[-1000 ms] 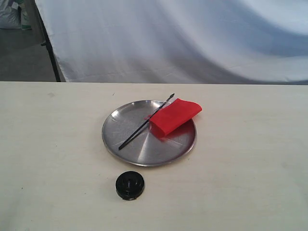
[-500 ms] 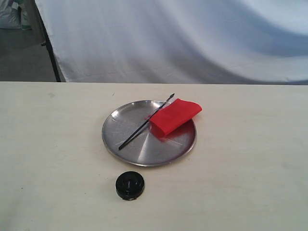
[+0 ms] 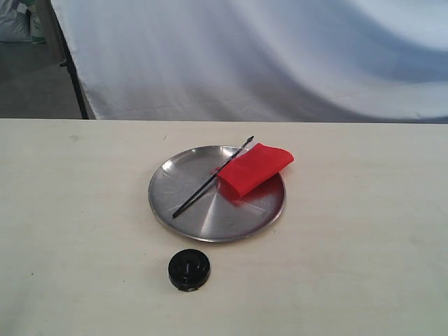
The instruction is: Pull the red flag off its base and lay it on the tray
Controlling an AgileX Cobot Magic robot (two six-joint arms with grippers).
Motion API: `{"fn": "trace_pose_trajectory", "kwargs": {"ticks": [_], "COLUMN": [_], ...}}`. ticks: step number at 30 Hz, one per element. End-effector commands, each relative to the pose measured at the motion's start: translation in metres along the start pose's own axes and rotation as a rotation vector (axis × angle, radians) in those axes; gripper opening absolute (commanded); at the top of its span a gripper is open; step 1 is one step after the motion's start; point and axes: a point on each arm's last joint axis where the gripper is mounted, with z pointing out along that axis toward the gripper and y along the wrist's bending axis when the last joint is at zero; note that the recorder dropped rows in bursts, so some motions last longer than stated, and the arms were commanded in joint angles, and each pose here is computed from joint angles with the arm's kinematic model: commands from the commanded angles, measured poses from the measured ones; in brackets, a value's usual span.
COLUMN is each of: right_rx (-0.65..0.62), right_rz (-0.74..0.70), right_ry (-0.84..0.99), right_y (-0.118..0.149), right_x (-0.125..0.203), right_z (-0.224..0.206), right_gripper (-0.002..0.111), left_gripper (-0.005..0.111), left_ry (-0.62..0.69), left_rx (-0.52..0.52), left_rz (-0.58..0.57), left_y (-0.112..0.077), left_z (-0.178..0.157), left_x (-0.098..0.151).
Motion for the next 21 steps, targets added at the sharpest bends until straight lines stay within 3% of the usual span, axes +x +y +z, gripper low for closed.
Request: {"fn": "trace_pose_trajectory", "kwargs": {"ticks": [1,7,21], "right_rx": [-0.003,-0.065,-0.053], "right_rz": [-0.052,-0.099,-0.046], "right_ry": [-0.001,-0.001,0.001], "right_y": [0.0004,0.0061,0.005], "right_x": [0.0011,0.0014,0.0014], "right_z": [-0.0001,-0.0003,-0.0003], "right_gripper": [0.0,0.0,0.0], "left_gripper": [0.0,0.0,0.0], "left_ry": [-0.001,-0.001,-0.001], "left_rx": [0.0,0.0,0.0], "left_rz": [-0.011,-0.011,-0.011], "left_y": [-0.0001,-0.0001,-0.0001], "left_z": [0.0001,0.0001,0.0001], "left_x": [0.0007,0.0007,0.0007]}}
